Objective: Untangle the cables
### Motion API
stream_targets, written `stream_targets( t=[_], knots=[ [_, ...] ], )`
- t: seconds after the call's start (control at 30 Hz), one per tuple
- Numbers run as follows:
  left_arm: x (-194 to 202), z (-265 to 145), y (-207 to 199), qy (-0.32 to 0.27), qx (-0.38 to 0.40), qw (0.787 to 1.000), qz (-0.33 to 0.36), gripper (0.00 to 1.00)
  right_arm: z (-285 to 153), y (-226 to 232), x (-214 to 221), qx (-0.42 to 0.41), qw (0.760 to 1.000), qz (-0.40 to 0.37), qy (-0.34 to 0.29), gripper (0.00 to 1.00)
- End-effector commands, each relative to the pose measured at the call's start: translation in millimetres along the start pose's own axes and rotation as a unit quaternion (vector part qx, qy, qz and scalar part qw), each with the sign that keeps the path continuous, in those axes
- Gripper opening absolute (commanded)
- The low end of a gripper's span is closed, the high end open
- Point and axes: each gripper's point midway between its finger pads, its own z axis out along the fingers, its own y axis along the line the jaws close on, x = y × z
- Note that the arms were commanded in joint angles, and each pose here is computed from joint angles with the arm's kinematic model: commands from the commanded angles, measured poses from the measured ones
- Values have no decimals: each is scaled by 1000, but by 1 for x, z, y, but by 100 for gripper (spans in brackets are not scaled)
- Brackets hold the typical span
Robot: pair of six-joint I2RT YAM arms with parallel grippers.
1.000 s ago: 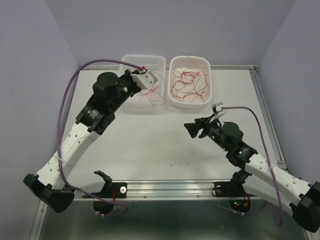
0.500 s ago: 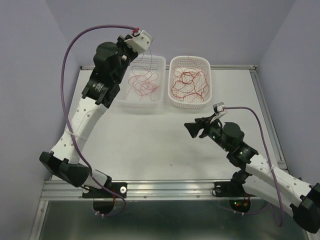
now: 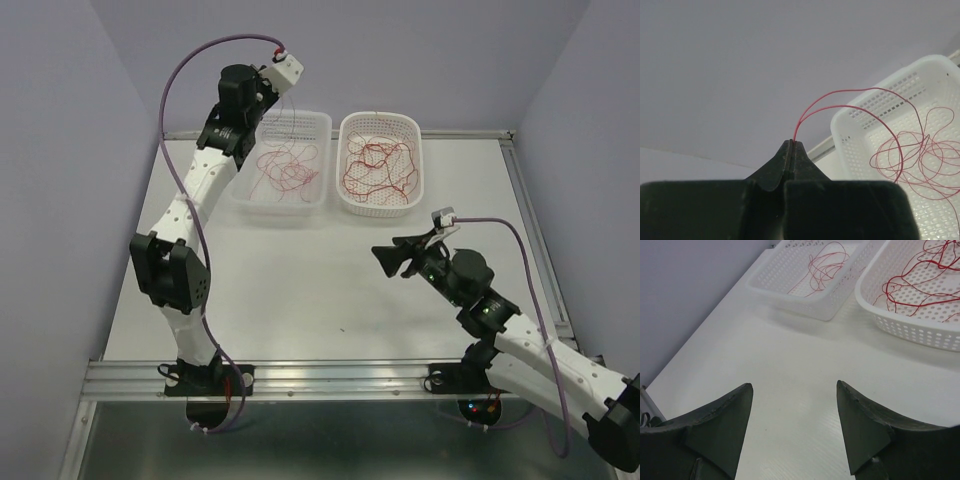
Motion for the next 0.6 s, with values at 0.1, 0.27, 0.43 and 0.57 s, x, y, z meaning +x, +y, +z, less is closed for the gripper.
stream_targets(
  t=[0.1,0.27,0.43,0.57],
  knots=[
    [24,37,-33,-6,37,999,-13,0,-7,-2,-13,7,999,11,-44,73],
    [74,70,-81,41,77,996,-9,0,-8,-3,-12,8,999,15,-44,73],
    [95,81,-105,58,99,993,-9,0,-9,-5,-9,10,999,15,-42,73],
    [93,79,-110,51,113,992,-11,23,-8,-5,-11,10,999,15,-44,73]
  ],
)
